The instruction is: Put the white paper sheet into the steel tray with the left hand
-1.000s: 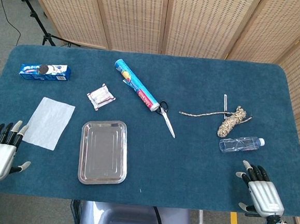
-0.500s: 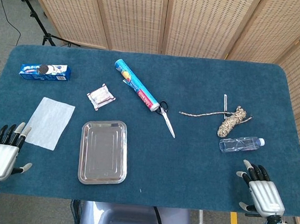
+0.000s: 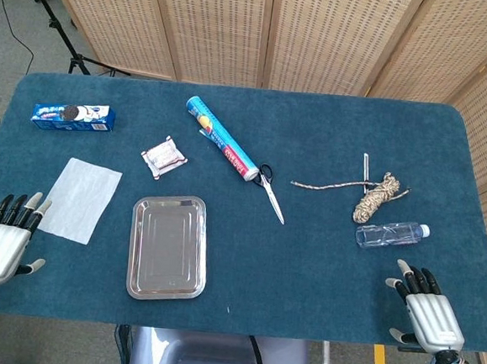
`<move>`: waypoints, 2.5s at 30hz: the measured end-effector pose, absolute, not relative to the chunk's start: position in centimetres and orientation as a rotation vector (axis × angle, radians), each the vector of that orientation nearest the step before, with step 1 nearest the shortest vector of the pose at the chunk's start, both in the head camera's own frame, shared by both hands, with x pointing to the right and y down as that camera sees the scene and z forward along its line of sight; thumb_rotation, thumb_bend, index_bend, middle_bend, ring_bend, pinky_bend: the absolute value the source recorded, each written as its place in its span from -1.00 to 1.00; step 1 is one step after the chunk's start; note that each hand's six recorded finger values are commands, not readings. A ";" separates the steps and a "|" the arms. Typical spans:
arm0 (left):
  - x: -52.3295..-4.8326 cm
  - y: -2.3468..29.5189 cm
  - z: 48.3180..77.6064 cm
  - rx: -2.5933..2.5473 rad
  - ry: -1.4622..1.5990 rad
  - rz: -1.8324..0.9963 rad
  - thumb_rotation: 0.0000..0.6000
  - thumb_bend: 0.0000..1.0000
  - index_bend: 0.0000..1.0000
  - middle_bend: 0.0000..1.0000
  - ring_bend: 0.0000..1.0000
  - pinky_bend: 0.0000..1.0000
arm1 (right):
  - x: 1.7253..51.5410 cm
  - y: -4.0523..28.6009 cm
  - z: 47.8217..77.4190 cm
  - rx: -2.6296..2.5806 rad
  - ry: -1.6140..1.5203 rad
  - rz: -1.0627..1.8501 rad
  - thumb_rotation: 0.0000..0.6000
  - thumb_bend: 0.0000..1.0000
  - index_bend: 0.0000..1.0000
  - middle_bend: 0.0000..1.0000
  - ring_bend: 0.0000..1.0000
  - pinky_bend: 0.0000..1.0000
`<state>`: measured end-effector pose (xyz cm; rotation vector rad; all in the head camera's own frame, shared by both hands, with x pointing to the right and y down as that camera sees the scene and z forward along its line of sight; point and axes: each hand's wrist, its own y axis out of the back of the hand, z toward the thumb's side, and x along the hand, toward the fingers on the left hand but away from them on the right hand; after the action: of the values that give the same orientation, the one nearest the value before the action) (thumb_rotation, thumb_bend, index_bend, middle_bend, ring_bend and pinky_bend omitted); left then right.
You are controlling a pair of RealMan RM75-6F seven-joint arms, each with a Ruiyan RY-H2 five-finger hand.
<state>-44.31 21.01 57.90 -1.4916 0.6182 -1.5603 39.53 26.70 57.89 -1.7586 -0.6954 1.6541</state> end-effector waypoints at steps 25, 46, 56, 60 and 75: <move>-47.2 19.2 60.2 -1.541 0.402 -1.667 0.71 -0.62 -0.47 -1.00 -1.00 -1.00 | 39.6 26.5 57.8 -1.759 -0.714 1.647 1.00 -1.00 -0.54 -1.00 -1.00 -1.00; -50.8 19.7 62.6 -1.461 0.313 -1.765 0.87 -0.37 -0.45 -1.00 -1.00 -1.00 | 39.6 26.4 57.7 -1.756 -0.731 1.628 1.00 -1.00 -0.54 -1.00 -1.00 -1.00; -51.0 19.3 65.4 -1.452 0.320 -1.746 0.87 -0.38 -0.45 -1.00 -1.00 -1.00 | 39.6 26.3 57.6 -1.754 -0.740 1.623 1.00 -1.00 -0.54 -1.00 -1.00 -1.00; -50.7 19.2 66.4 -1.473 0.331 -1.736 0.86 -0.38 -0.45 -1.00 -1.00 -1.00 | 39.7 26.2 57.5 -1.750 -0.752 1.618 1.00 -1.00 -0.54 -1.00 -1.00 -1.00; -50.2 18.8 67.4 -1.478 0.315 -1.692 0.86 -0.38 -0.45 -1.00 -1.00 -1.00 | 39.7 26.1 57.3 -1.747 -0.764 1.606 1.00 -1.00 -0.54 -1.00 -1.00 -1.00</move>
<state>-50.23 18.77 67.36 -1.4779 0.3149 -1.6925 39.67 26.13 57.33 -1.7470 -0.7637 1.6061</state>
